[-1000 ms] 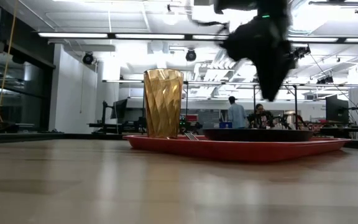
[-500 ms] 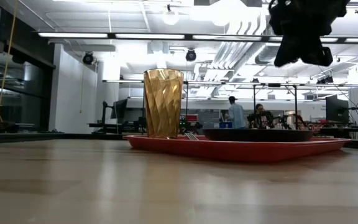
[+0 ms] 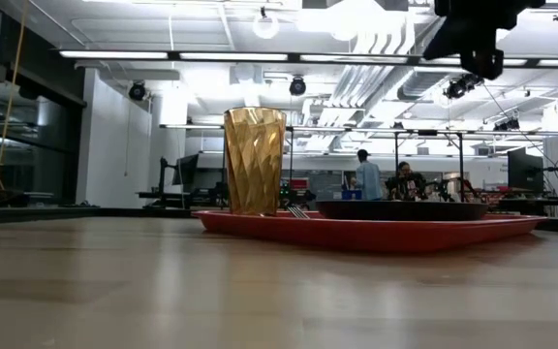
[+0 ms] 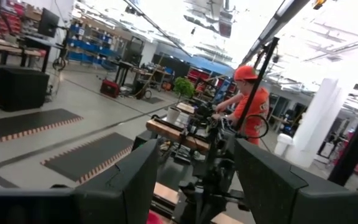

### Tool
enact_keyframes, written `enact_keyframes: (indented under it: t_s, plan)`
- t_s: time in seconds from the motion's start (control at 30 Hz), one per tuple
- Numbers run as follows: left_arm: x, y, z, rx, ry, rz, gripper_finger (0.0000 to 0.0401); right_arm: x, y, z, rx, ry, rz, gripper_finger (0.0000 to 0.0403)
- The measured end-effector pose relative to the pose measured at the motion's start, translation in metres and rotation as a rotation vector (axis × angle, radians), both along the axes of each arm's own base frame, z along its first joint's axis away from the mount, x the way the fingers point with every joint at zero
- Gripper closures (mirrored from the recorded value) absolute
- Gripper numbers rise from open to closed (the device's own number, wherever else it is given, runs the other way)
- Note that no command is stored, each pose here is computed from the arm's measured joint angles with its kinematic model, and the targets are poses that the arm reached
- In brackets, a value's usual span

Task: Pick and place plate/cup/fork/spoon on tray
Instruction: Return to Home Position

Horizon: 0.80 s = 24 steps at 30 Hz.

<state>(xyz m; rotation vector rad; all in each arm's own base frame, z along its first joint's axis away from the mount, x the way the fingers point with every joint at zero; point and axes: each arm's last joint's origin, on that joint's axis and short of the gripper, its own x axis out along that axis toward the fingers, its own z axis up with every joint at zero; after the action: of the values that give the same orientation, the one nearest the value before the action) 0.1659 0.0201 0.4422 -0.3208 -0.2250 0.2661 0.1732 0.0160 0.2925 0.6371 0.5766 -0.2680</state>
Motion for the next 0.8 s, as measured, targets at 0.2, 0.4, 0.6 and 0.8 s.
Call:
enact_keyframes:
  t_s: [0.2, 0.4, 0.6, 0.8]
  plan:
    - [0.0, 0.001, 0.0, -0.007, 0.0, 0.042, 0.0201, 0.006, 0.0, 0.008, -0.066, -0.097, 0.016, 0.04]
    - [0.0, 0.001, 0.0, 0.042, 0.016, 0.051, 0.0201, 0.01, 0.0, 0.016, -0.093, -0.185, 0.005, 0.04]
    - [0.0, 0.001, -0.001, 0.062, 0.027, 0.036, 0.0201, 0.013, -0.002, 0.023, -0.129, -0.26, -0.044, 0.04]
    - [0.0, 0.001, -0.003, 0.104, 0.062, 0.041, 0.0201, 0.015, -0.003, 0.032, -0.277, -0.33, -0.052, 0.04]
